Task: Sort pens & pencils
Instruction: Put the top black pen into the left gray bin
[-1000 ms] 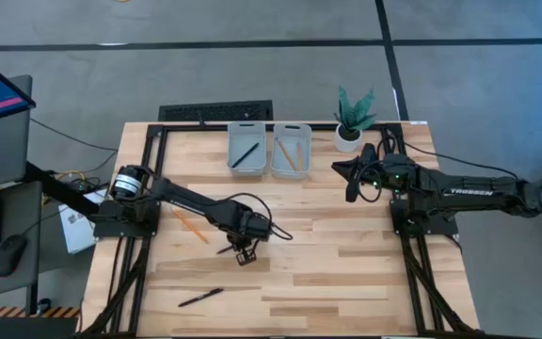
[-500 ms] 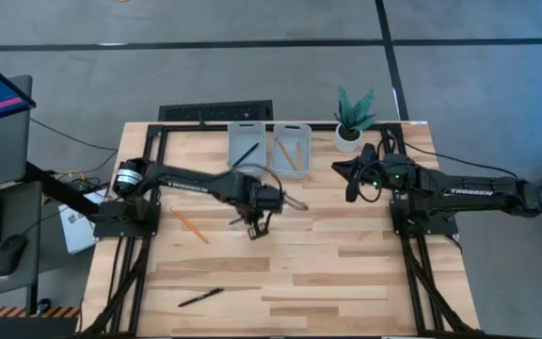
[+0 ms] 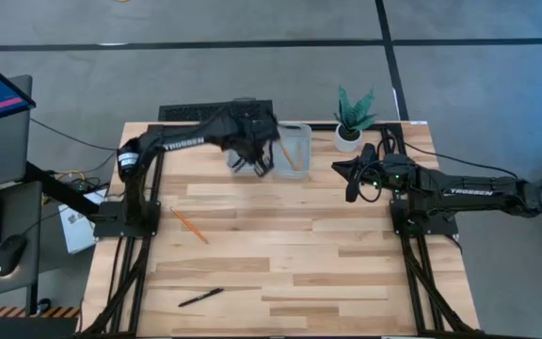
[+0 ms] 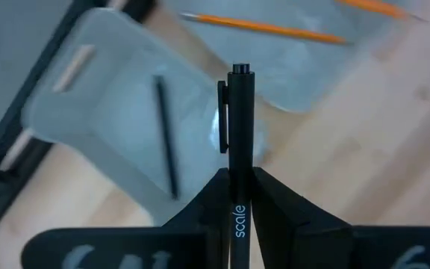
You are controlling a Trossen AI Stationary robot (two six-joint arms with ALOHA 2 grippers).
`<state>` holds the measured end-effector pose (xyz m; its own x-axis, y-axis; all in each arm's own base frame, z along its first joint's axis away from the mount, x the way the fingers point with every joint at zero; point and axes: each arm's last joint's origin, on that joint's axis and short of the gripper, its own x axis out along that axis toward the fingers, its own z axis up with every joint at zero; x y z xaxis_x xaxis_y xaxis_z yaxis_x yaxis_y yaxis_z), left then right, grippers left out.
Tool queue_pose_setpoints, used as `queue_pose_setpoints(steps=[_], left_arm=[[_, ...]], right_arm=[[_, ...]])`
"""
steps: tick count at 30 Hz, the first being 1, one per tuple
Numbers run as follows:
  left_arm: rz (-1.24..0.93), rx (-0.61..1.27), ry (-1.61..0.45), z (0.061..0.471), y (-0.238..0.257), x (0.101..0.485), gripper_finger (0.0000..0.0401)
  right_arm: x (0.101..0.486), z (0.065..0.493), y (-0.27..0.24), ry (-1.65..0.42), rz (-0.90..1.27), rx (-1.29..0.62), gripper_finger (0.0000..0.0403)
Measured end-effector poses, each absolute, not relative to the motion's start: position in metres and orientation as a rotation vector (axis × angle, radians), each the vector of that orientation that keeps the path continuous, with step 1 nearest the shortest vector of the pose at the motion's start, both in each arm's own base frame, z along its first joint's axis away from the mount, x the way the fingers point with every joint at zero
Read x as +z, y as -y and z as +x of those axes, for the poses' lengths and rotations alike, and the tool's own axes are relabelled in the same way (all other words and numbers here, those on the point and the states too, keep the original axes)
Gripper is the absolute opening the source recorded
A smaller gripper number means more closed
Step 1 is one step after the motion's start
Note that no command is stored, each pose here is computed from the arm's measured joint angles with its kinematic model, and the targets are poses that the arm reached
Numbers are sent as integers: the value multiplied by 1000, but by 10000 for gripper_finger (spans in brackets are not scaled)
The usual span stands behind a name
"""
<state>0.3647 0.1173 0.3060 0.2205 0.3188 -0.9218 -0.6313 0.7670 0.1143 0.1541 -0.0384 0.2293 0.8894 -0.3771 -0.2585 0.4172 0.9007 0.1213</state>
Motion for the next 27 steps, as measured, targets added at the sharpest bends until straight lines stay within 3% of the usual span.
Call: queue_pose_setpoints(steps=[6,13,27], left_arm=[[-429,774,-1099,349,-171,308,34],[-540,729,-985,349,-198,307,33],[-598,807,-1237,365,-227,222,38]], right_arm=[[229,154,38,-233,176,-415,66],[229,154,38,-238,150,-412,66],[226,153,38,-273,150,-414,66]])
